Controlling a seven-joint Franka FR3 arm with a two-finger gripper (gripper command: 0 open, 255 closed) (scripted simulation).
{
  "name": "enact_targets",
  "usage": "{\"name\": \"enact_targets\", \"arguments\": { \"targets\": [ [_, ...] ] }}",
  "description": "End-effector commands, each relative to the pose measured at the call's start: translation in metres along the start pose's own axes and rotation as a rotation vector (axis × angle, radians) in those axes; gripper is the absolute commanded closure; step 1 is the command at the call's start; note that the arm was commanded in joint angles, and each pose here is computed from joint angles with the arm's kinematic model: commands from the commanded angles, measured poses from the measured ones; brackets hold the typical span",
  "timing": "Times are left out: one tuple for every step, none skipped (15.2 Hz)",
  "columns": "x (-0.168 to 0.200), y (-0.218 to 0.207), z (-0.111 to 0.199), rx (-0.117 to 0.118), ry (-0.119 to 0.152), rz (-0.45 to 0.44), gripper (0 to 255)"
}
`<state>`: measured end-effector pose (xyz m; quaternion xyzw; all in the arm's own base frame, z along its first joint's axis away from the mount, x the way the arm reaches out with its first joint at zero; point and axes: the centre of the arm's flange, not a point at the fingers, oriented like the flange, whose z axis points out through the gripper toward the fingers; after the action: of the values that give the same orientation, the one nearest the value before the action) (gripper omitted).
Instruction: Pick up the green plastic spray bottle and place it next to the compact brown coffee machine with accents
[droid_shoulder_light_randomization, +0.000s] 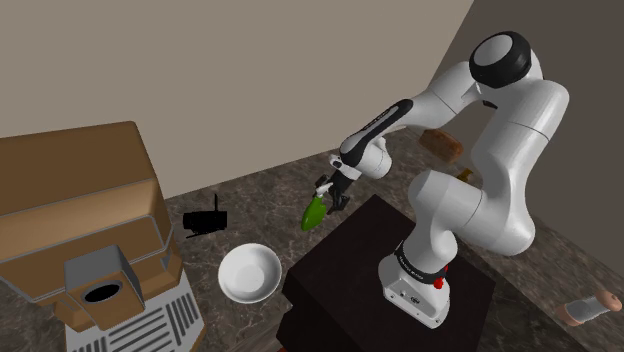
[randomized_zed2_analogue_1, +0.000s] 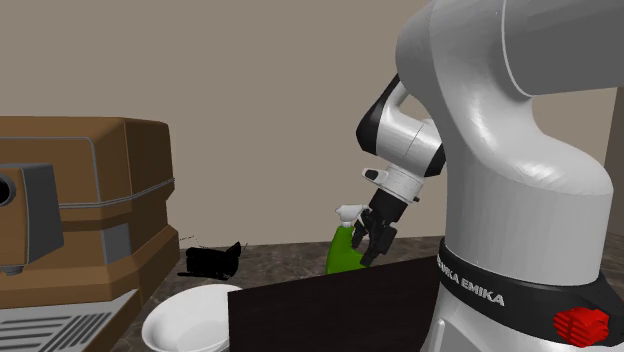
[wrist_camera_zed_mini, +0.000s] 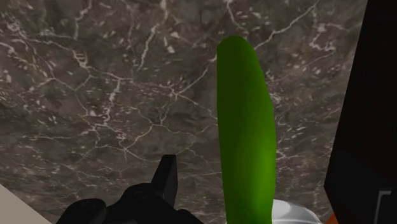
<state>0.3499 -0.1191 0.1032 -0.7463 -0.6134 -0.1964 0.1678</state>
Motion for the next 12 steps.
{"name": "enact_targets", "arguments": {
  "targets": [
    [0.0000,0.0001,0.0002,0.000,0.000,0.000,0],
    [0.0000,0.0001,0.0002,0.000,0.000,0.000,0],
    [0.0000,0.0000,0.0002,0.000,0.000,0.000,0],
    [0.0000,0.0000,0.0002,0.000,0.000,0.000,255],
    [0.0000,0.0000,0.0002,0.000,0.000,0.000,255],
    [0.0000,0.0000,0.0002,0.000,0.000,0.000,255],
    [0.0000,0.0000,0.0002,0.000,0.000,0.000,255],
    [0.0000,0.0001,0.0002,0.000,0.000,0.000,255],
    [0.0000,0.0000,0.0002,0.000,0.000,0.000,255],
    [0.0000,0.0000,0.0002,0.000,0.000,0.000,255],
    [0.0001,0.0000,0.0002,0.000,0.000,0.000,255],
    [0.0001,-0.0001,0.0002,0.000,0.000,0.000,255]
  ]
}}
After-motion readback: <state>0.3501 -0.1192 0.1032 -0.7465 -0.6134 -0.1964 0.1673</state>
